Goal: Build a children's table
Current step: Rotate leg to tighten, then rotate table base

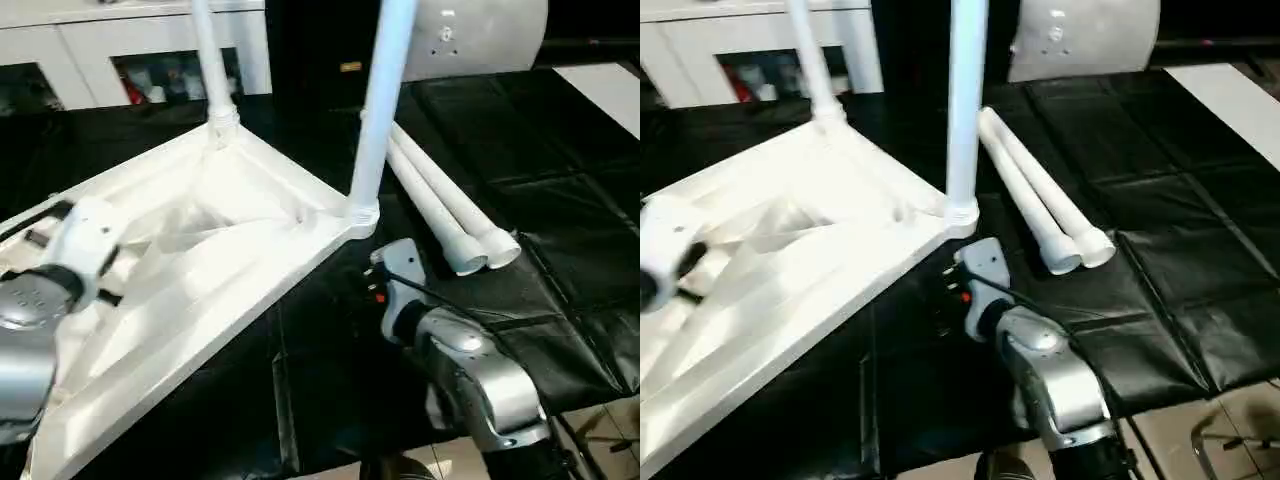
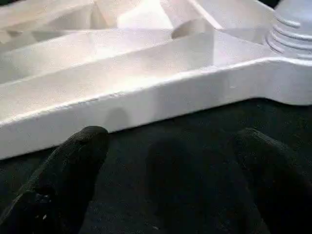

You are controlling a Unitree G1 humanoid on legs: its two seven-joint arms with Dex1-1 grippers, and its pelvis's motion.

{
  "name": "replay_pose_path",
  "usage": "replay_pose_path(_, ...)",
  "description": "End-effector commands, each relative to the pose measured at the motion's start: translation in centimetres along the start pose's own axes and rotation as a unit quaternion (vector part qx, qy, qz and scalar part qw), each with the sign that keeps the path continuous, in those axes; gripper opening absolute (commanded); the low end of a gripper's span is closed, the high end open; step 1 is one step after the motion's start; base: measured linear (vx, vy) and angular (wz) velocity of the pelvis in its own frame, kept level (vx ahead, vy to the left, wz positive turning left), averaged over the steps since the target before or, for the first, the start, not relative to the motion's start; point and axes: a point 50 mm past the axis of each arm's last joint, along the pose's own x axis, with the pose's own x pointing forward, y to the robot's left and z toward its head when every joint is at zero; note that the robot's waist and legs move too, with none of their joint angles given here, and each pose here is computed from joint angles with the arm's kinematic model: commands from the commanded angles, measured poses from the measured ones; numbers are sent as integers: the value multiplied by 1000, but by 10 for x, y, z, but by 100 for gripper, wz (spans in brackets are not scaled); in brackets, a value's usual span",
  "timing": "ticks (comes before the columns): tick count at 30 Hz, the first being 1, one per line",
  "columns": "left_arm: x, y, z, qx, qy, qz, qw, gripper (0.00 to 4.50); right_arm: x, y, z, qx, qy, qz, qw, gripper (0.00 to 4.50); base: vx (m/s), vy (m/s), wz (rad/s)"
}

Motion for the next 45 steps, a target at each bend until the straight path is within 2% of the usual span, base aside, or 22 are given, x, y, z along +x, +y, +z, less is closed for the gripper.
replay_pose_path(1,-5,-7,11,-66,-49,-13,997,88,-2,6,4,8,-10,9,1000,450,0,0,0)
replay_pose_path(4,-10,-27,26,-150,-112,-55,981,88,-3,10,11,14,-22,19,999,450,0,0,0)
replay_pose_path(5,-10,-27,26,-150,-112,-55,981,88,-3,10,11,14,-22,19,999,450,0,0,0)
replay_pose_path(6,-12,-33,30,-171,-120,-62,976,88,-3,11,14,9,-29,24,999,450,0,0,0)
replay_pose_path(12,-19,-65,43,-188,-162,-77,966,88,-7,15,23,-25,-55,31,998,450,-5,-28,32)
replay_pose_path(17,-18,-74,44,-215,-140,-60,965,88,-10,14,24,-15,-57,27,998,450,1,-158,64)
replay_pose_path(18,-17,-75,44,-200,-136,-53,969,88,-11,14,24,-16,-56,25,998,450,-26,-195,62)
replay_pose_path(25,-17,-84,46,-203,-136,-63,968,88,-13,11,24,-19,-53,17,998,450,-13,-78,44)
replay_pose_path(27,-18,-79,45,-218,-141,-52,964,88,-14,11,23,-14,-52,15,998,450,15,76,14)
replay_pose_path(28,-17,-75,43,-230,-141,-46,962,107,-15,11,23,-13,-50,14,999,450,4,78,4)
replay_pose_path(29,-17,-73,42,-231,-139,-45,962,107,-16,11,22,-13,-49,13,999,450,0,0,0)
replay_pose_path(32,-5,-56,30,-195,-101,-26,975,107,-17,7,18,-26,-27,-3,999,450,-61,3,-4)
replay_pose_path(37,7,-42,22,-175,-77,-20,981,107,-15,-2,15,-33,-7,-28,999,450,-98,-13,-5)
replay_pose_path(40,26,-24,13,-144,-51,-6,988,107,-10,-9,7,-35,31,-42,998,450,-68,0,-7)
replay_pose_path(43,44,-14,9,-119,-43,-11,992,107,-4,-11,5,-36,41,-44,998,450,-37,7,-5)
replay_pose_path(44,44,-14,9,-119,-43,-11,992,107,-4,-11,5,-36,41,-44,998,450,0,0,0)
replay_pose_path(45,56,-8,7,-87,-34,-11,996,107,2,-13,3,-39,51,-49,997,450,0,0,0)
